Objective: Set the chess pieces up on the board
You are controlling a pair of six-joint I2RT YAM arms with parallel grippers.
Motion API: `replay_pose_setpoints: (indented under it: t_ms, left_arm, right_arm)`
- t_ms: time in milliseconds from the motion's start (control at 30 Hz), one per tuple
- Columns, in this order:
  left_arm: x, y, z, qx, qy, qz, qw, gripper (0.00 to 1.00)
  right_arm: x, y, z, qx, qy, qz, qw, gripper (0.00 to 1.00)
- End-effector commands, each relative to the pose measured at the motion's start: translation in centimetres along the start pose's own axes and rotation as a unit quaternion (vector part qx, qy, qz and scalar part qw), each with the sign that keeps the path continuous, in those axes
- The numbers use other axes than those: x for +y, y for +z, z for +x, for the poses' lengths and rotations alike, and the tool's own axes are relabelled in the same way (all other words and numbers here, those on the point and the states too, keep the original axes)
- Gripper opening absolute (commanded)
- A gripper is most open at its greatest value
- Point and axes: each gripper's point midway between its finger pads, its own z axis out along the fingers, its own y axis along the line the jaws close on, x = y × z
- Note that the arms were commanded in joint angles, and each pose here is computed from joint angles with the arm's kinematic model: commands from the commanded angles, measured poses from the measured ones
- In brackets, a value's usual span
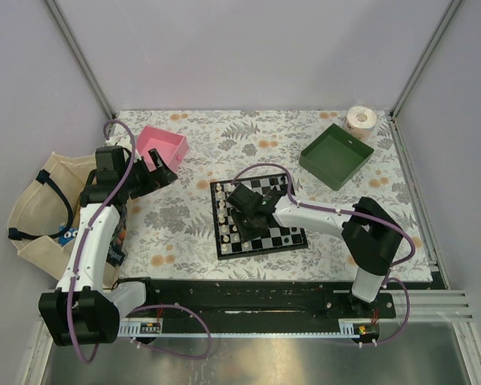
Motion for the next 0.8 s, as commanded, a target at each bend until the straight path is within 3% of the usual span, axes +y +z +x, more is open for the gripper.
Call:
replay_pose_setpoints:
  t_ms: [0,767]
  left_arm:
    - [-0.77,-0.32,-0.92,-0.017,0.012,0.018,1.0,0.99]
    - [-0.71,-0.2,-0.87,-0.015,0.01,0.018,1.0,0.99]
  right_arm:
    - [0.77,-0.33,-0.02,-0.003,0.002,-0.01,1.0,0.36]
    - [0.56,0.42,0.8,0.021,-0.003,-0.005,1.0,0.31]
